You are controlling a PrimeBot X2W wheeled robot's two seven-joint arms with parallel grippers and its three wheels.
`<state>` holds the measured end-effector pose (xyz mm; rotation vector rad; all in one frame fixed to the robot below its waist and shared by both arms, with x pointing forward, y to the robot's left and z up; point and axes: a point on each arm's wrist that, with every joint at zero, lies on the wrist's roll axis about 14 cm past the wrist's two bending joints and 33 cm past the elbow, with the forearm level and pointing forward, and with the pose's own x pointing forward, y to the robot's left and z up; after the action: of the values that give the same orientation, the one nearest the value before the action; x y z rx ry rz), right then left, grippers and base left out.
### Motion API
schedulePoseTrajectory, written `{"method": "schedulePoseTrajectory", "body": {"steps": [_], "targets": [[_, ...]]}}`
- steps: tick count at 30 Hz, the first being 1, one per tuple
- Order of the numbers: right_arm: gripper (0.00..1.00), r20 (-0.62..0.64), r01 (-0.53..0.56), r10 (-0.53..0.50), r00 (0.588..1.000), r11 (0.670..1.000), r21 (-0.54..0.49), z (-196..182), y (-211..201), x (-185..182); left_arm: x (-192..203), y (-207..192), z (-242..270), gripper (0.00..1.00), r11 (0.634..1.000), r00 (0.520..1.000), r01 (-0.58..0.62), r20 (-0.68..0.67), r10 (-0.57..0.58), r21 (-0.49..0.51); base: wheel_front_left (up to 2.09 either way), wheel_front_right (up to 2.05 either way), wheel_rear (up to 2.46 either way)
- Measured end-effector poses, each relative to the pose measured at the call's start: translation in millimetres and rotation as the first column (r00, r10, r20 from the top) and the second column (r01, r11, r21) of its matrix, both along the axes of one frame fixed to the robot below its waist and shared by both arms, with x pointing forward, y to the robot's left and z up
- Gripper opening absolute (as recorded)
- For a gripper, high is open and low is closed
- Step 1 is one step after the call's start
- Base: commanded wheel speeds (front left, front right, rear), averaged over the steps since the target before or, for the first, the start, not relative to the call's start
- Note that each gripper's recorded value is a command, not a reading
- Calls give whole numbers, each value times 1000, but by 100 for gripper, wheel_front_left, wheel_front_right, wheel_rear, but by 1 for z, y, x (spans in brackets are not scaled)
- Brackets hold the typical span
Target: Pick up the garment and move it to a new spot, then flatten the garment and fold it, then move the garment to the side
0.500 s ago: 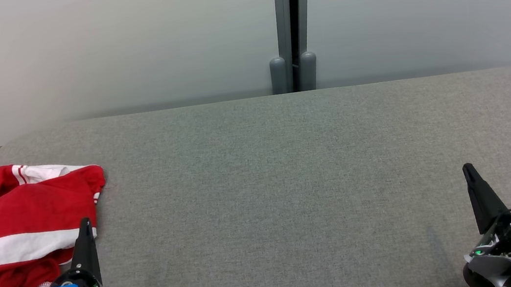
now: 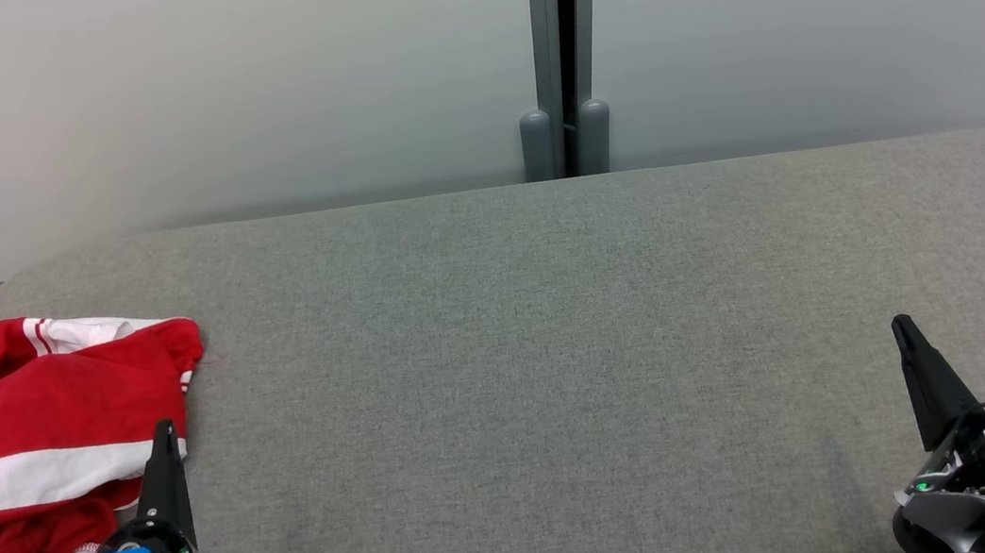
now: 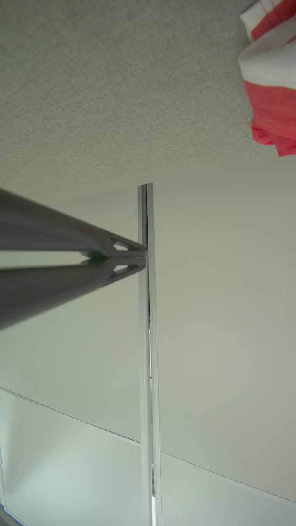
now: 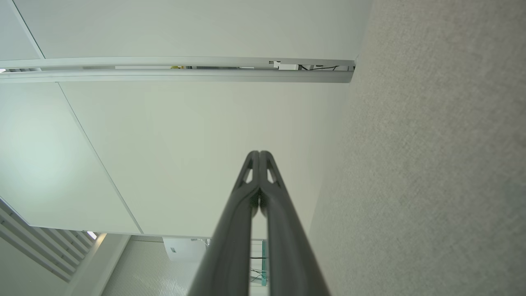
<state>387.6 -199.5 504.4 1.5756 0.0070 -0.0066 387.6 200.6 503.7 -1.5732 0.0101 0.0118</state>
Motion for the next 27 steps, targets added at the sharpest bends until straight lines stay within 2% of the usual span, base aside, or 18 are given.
{"method": "schedulePoseTrajectory", "body": {"steps": [25, 26, 27], "targets": [[0, 0, 0, 0, 1000, 1000, 0, 0, 0, 0, 0, 0, 0, 0, 1000, 1000, 0, 0, 0, 0, 0, 0, 0], [100, -5, 0, 0, 1000, 1000, 1, -2, 0, -1, 0, 0, -2, 100, 1000, 1000, 0, -5, 0, 0, 0, 0, 0], [100, -17, 0, 0, 1000, 1000, 3, -6, 1, -2, -2, 0, -7, 100, 1000, 1000, -2, -21, 2, -2, 0, 0, 0]]}}
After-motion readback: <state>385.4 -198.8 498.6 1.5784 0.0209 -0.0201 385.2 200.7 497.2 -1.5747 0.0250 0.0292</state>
